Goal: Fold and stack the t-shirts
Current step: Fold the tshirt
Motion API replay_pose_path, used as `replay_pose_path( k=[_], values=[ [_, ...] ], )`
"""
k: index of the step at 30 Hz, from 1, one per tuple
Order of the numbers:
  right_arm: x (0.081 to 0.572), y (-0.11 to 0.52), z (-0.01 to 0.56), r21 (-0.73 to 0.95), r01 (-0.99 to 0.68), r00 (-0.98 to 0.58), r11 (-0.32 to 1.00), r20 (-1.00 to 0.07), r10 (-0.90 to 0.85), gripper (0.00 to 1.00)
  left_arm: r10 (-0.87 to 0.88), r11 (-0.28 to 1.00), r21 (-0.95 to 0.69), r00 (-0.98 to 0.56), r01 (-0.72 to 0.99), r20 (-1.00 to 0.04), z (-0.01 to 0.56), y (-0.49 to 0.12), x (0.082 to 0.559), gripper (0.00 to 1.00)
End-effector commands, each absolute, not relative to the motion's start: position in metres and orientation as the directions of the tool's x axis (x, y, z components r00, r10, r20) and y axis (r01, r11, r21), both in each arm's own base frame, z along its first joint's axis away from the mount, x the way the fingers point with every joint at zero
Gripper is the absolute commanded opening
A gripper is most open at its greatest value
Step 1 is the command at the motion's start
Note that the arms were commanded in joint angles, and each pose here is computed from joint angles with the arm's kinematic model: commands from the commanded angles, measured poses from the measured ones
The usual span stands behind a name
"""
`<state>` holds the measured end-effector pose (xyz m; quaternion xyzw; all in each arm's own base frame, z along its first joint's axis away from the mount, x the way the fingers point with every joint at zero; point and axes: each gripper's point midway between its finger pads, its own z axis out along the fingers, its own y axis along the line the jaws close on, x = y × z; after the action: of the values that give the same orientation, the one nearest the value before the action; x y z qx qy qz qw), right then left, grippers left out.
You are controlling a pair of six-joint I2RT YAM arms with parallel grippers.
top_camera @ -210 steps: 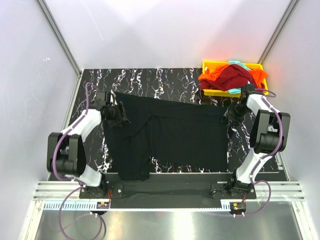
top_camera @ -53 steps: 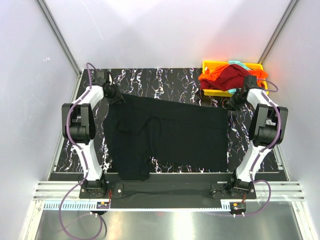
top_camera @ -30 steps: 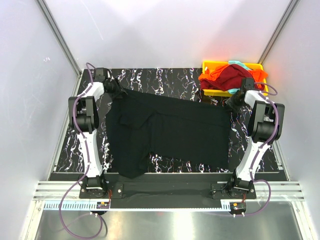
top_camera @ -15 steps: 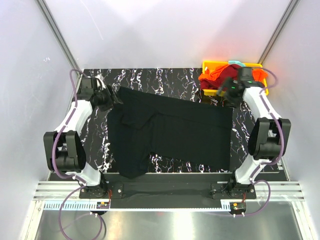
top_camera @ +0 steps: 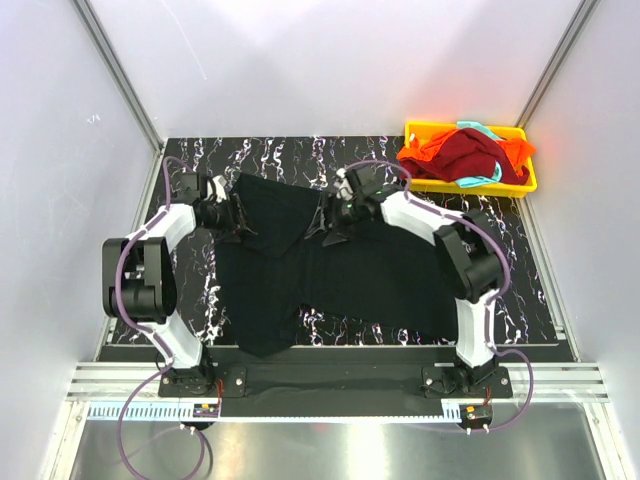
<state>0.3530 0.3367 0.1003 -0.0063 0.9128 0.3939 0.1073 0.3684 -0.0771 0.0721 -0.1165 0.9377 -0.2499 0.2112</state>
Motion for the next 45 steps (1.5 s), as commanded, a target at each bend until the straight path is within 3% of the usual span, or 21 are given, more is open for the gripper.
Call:
replay_pose_path(
  k=[1, 4, 8, 11, 13, 19, 35, 45],
  values=[
    [0.351, 0.377, 0.117, 0.803, -0.135, -0.981, 0.58, -0.191, 0.036, 0.69, -0.301, 0.832, -0.553, -0.878, -0.051, -0.372, 0.074, -0.085, 0.381, 0.61],
    [0.346, 0.393, 0.105, 0.814, -0.134, -0.986, 0.565, -0.169, 0.011, 0.6, -0.303, 0.828, -0.557, -0.886, -0.062, -0.352, 0.067, -0.087, 0.38, 0.6],
    [0.347, 0.408, 0.097, 0.826, -0.122, -0.988, 0.55, -0.156, 0.015, 0.58, -0.3, 0.827, -0.558, -0.892, -0.066, -0.339, 0.06, -0.087, 0.38, 0.59],
    [0.358, 0.413, 0.086, 0.83, -0.084, -0.988, 0.552, -0.14, 0.06, 0.58, -0.305, 0.808, -0.586, -0.899, -0.069, -0.315, 0.059, -0.093, 0.38, 0.46],
    [0.362, 0.416, 0.078, 0.83, -0.067, -0.988, 0.554, -0.132, 0.079, 0.58, -0.316, 0.799, -0.595, -0.9, -0.083, -0.299, 0.058, -0.094, 0.381, 0.3],
    [0.369, 0.426, 0.068, 0.852, 0.0, -0.99, 0.524, -0.075, 0.121, 0.57, -0.344, 0.82, -0.565, -0.869, -0.093, -0.356, 0.075, -0.086, 0.391, 0.0],
    [0.385, 0.441, 0.058, 0.911, 0.094, -0.97, 0.402, -0.007, 0.243, 0.49, -0.41, 0.765, -0.642, -0.811, -0.055, -0.418, 0.117, -0.095, 0.445, 0.0],
    [0.387, 0.431, 0.063, 0.875, 0.054, -0.964, 0.481, -0.081, 0.254, 0.57, -0.451, 0.723, -0.691, -0.771, -0.019, -0.45, 0.116, -0.1, 0.482, 0.01]
  ],
)
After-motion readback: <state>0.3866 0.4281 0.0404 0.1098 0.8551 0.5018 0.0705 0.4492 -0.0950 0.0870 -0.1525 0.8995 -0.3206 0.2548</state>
